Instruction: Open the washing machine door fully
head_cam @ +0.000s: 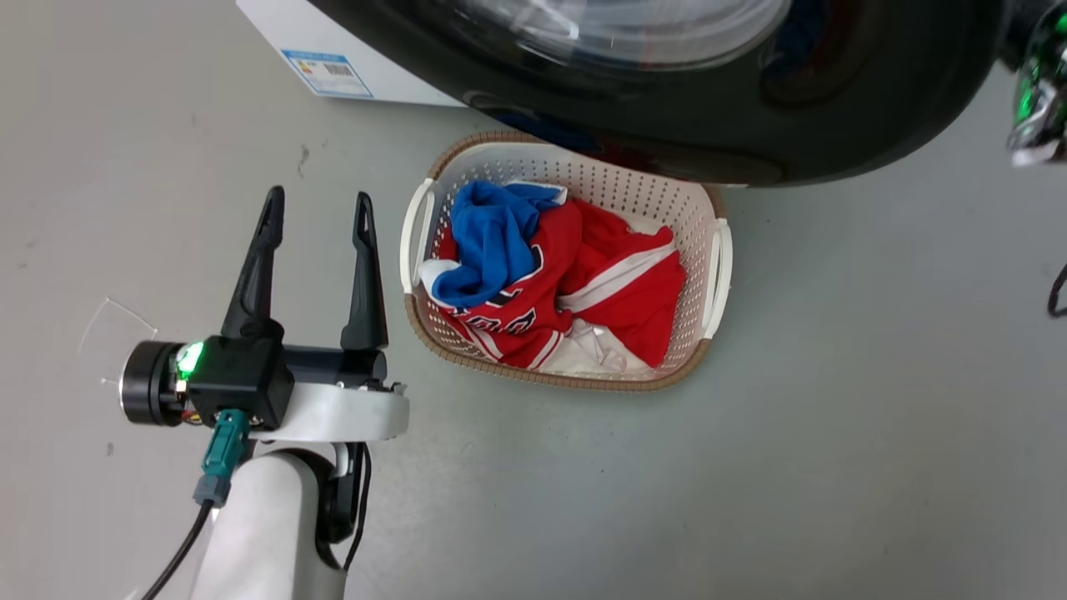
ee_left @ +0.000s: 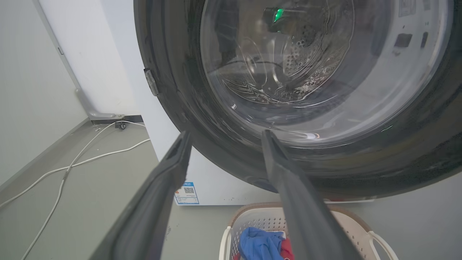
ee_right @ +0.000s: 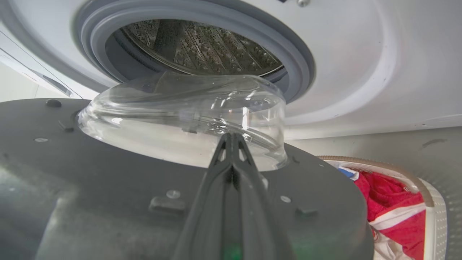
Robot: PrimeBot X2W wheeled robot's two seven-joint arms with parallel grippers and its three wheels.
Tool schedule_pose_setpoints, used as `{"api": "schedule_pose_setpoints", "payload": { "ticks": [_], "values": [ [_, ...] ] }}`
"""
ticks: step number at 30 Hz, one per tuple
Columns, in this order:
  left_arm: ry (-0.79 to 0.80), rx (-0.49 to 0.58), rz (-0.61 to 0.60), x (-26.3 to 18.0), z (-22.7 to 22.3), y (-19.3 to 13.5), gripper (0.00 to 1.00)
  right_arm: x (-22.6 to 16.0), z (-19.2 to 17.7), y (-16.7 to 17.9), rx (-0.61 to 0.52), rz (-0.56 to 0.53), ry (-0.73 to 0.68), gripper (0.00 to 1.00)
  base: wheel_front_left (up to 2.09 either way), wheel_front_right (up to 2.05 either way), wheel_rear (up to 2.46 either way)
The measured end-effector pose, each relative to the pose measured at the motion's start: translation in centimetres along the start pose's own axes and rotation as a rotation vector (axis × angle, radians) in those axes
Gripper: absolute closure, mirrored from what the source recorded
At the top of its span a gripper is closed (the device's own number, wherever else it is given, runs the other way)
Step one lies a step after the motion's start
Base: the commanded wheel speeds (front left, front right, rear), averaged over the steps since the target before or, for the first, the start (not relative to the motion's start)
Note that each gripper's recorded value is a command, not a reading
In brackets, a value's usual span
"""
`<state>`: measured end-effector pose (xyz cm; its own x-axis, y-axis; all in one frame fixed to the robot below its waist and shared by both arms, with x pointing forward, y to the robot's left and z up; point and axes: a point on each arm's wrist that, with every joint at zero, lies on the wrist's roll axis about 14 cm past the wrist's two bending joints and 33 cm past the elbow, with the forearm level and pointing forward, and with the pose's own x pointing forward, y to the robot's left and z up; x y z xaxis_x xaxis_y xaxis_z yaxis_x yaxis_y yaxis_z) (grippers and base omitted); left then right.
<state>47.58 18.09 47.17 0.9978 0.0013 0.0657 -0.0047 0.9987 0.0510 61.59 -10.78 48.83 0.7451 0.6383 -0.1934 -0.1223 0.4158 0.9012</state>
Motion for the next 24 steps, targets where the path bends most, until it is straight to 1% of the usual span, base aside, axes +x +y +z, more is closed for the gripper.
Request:
{"api": "schedule_pose_setpoints", "payload": {
  "ticks": [6,11,17,24],
  "values": [
    [-0.010,0.004,0.002,-1.1,1.0,0.1,0.00,-1.9,-2.7,1.2,0.016,0.033,0.054,1.00,0.00,0.00,0.00],
    [-0.017,0.003,0.007,-2.0,1.7,0.2,0.00,-3.1,-5.5,3.1,0.039,0.096,0.104,1.00,0.00,0.00,0.00],
    [-0.023,0.008,0.006,-3.1,2.5,0.2,0.00,-4.9,-9.9,5.1,0.053,0.154,0.184,1.00,0.00,0.00,0.00],
    [-0.036,0.007,0.007,-4.7,3.6,0.1,0.00,-6.9,-15.1,8.7,0.066,0.247,0.288,1.00,0.00,0.00,0.00]
  ]
}}
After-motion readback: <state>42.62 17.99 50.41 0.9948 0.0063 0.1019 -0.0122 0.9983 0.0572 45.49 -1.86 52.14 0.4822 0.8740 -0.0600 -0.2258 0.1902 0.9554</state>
